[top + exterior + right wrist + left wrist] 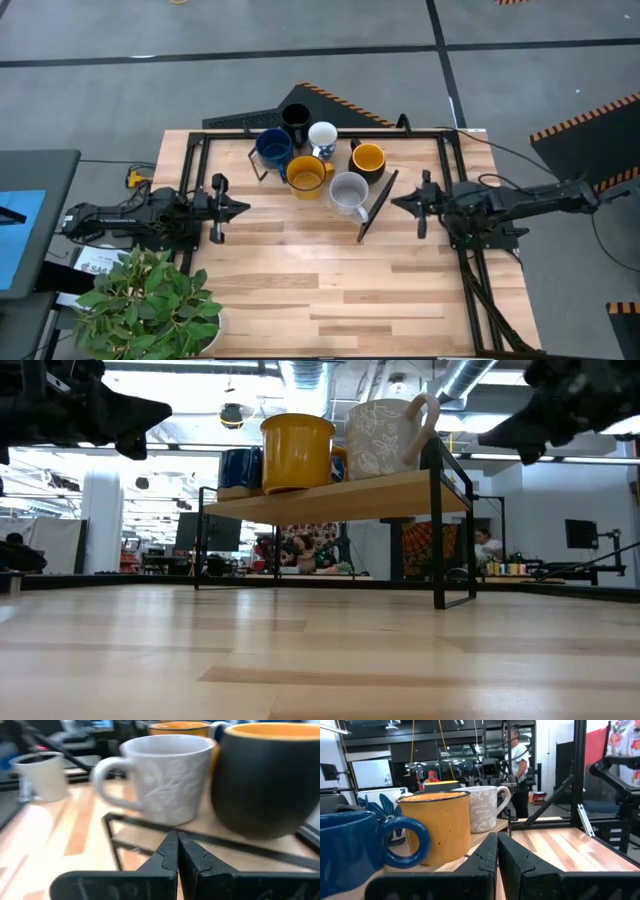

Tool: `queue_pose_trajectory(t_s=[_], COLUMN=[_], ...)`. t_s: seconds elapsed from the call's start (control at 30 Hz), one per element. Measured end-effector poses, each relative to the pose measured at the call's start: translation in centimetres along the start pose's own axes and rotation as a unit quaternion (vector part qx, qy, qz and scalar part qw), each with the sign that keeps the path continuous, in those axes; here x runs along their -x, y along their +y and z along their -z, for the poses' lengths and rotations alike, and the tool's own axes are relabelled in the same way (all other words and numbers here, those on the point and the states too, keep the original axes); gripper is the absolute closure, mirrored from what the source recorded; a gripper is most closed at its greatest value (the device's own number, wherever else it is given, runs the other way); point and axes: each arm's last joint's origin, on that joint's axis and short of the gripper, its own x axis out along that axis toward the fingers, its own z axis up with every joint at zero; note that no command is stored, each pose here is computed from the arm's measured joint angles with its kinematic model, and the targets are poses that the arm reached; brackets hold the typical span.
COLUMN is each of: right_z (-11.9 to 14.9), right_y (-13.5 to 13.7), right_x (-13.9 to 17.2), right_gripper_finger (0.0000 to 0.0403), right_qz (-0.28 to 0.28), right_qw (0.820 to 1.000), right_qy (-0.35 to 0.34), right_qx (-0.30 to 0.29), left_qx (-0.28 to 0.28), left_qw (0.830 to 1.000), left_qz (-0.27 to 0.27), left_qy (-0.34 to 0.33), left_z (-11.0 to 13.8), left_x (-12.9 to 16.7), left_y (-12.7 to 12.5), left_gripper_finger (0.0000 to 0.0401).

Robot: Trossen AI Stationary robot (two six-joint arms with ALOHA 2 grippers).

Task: Place coffee mugs
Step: Return to Home Position

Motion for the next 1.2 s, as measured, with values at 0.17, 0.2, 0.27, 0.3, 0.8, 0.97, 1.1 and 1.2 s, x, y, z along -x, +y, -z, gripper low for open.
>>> queue_pose_trajectory(t_s=[0.17,0.2,0.27,0.3,0.8,0.97,1.1,1.2], right_z=[2.7,3.2,3.8,4.0,7.5,7.8,7.9,8.0], right_y=[-0.2,-0.2,-0.4,-0.5,-1.2,-1.3,-1.3,-1.3], right_x=[0.4,0.5,0.7,0.8,0.7,0.5,0.5,0.5], right_gripper_finger=[0.0378,0.0378,0.0379,0.0381,0.0378,0.0363,0.0358,0.0357], right_qz=[-0.053,-0.056,-0.066,-0.072,-0.087,-0.069,-0.068,-0.068], right_qw=[0.997,0.995,0.994,0.993,0.995,0.997,0.997,0.997], right_qy=[-0.064,-0.078,-0.091,-0.094,-0.051,-0.028,-0.022,-0.019], right_qx=[0.006,0.007,0.005,0.003,0.012,-0.023,-0.026,-0.026], left_qx=[0.013,0.017,0.023,0.026,0.023,0.020,0.021,0.020], left_qw=[1.000,1.000,1.000,1.000,0.995,0.988,0.985,0.985], left_qz=[-0.004,-0.004,-0.004,-0.004,0.004,-0.001,0.005,0.005], left_qy=[0.001,0.001,0.001,0.002,0.095,0.150,0.172,0.173], left_z=[0.0,0.0,0.0,0.0,1.9,2.9,3.2,3.2], left_x=[0.0,0.0,0.0,0.0,0.2,0.4,0.5,0.5], left_y=[0.0,0.0,0.0,0.0,-0.1,-0.1,-0.2,-0.2], left_gripper_finger=[0.0401,0.0401,0.0401,0.0401,0.0401,0.0401,0.0401,0.0401])
